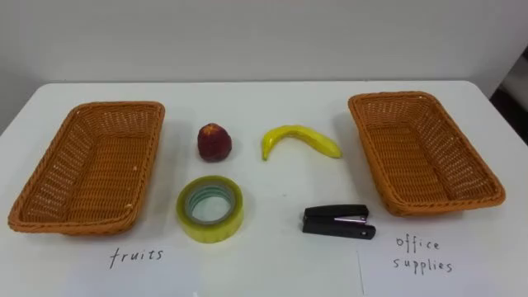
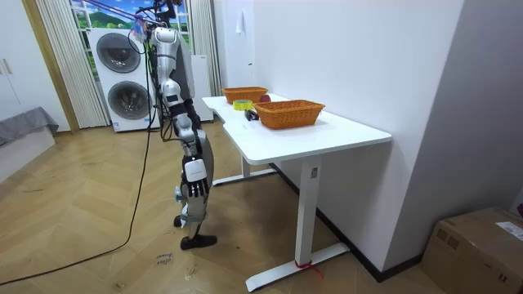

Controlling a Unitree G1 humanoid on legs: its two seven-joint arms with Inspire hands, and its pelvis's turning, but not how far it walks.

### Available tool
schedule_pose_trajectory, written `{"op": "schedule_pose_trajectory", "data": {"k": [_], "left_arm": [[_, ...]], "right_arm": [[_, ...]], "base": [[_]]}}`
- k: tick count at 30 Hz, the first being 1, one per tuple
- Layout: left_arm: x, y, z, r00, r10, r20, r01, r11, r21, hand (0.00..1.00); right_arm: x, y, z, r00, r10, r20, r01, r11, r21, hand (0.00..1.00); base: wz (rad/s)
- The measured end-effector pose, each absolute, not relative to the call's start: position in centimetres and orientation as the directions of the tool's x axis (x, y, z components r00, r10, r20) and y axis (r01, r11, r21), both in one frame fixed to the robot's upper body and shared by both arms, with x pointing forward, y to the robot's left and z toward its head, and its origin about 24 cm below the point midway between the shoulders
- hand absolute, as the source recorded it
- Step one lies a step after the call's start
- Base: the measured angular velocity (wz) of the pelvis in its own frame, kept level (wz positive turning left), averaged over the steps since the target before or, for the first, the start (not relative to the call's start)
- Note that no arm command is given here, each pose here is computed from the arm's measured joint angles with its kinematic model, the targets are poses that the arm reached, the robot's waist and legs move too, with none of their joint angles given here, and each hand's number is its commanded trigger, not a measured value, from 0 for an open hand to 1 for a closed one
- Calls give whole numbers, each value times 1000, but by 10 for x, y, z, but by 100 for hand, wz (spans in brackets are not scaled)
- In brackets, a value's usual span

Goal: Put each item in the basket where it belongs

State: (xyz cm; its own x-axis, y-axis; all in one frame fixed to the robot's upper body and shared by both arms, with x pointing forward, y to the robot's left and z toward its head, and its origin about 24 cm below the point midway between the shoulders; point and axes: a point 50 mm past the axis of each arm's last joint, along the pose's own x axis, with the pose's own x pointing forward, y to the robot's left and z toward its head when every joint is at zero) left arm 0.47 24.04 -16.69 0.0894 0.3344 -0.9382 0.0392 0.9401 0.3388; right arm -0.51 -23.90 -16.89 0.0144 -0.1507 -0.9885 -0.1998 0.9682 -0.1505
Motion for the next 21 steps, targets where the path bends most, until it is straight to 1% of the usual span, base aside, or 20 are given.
{"op": "schedule_pose_trajectory", "data": {"k": [13,21], "left_arm": [[3,241,-167,80,345,-935,41,936,349,0],[0,241,-167,66,355,-933,52,932,358,0]], "right_arm": [[-6,-239,-169,9,-151,-989,-194,969,-150,0],[-11,-239,-169,-7,-161,-987,-147,976,-158,0]], "base": [[0],[-3]]}}
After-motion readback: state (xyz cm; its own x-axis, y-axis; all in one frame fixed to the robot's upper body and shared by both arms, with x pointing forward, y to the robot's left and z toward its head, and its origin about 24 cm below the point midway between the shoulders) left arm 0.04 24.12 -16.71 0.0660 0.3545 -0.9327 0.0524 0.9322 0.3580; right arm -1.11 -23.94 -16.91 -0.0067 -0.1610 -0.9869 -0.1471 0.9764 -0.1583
